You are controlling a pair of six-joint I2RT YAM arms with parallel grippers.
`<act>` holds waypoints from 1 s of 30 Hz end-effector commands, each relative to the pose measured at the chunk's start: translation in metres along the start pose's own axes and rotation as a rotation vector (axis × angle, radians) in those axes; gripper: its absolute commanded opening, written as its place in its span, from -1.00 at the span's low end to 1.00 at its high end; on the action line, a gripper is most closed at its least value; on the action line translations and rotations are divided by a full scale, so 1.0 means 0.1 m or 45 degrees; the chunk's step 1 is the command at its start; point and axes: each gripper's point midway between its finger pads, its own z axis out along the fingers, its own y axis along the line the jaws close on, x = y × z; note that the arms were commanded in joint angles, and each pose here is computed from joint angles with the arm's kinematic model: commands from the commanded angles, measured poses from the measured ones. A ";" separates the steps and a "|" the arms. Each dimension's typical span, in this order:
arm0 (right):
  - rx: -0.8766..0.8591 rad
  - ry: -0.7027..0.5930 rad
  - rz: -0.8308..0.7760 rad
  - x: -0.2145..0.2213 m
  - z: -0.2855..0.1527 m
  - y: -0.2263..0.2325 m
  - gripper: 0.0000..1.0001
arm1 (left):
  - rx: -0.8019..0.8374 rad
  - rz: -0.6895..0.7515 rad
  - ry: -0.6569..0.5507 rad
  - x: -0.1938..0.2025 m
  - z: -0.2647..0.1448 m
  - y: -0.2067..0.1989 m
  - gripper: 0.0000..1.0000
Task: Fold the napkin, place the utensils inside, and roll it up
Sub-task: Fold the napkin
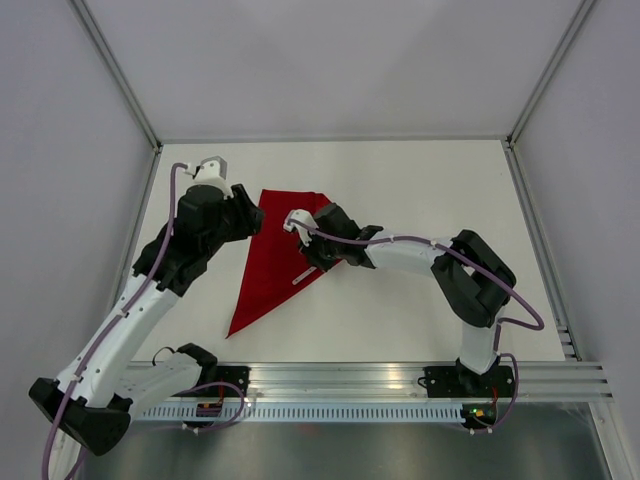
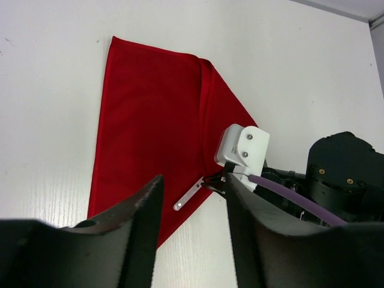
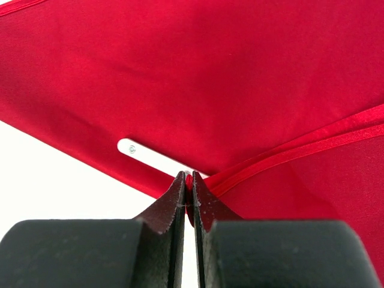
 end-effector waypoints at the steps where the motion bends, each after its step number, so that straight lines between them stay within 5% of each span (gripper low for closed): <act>1: 0.008 0.004 -0.037 -0.02 0.04 0.03 -0.79 | -0.052 -0.068 0.015 0.09 0.08 0.07 -0.03; 9: 0.006 -0.014 -0.046 -0.09 0.03 0.08 -0.81 | -0.388 -0.156 0.126 0.67 0.33 0.61 -0.45; 18: -0.004 -0.014 -0.047 -0.08 0.05 0.11 -0.81 | -0.436 -0.234 0.311 1.35 0.64 0.93 -0.95; 23: -0.027 -0.007 -0.056 -0.06 0.07 0.18 -0.79 | -0.401 -0.259 0.363 1.56 0.75 0.96 -0.95; 30: -0.050 -0.008 -0.052 -0.10 0.05 0.24 -0.46 | -0.383 -0.264 0.405 1.69 0.84 0.95 -0.95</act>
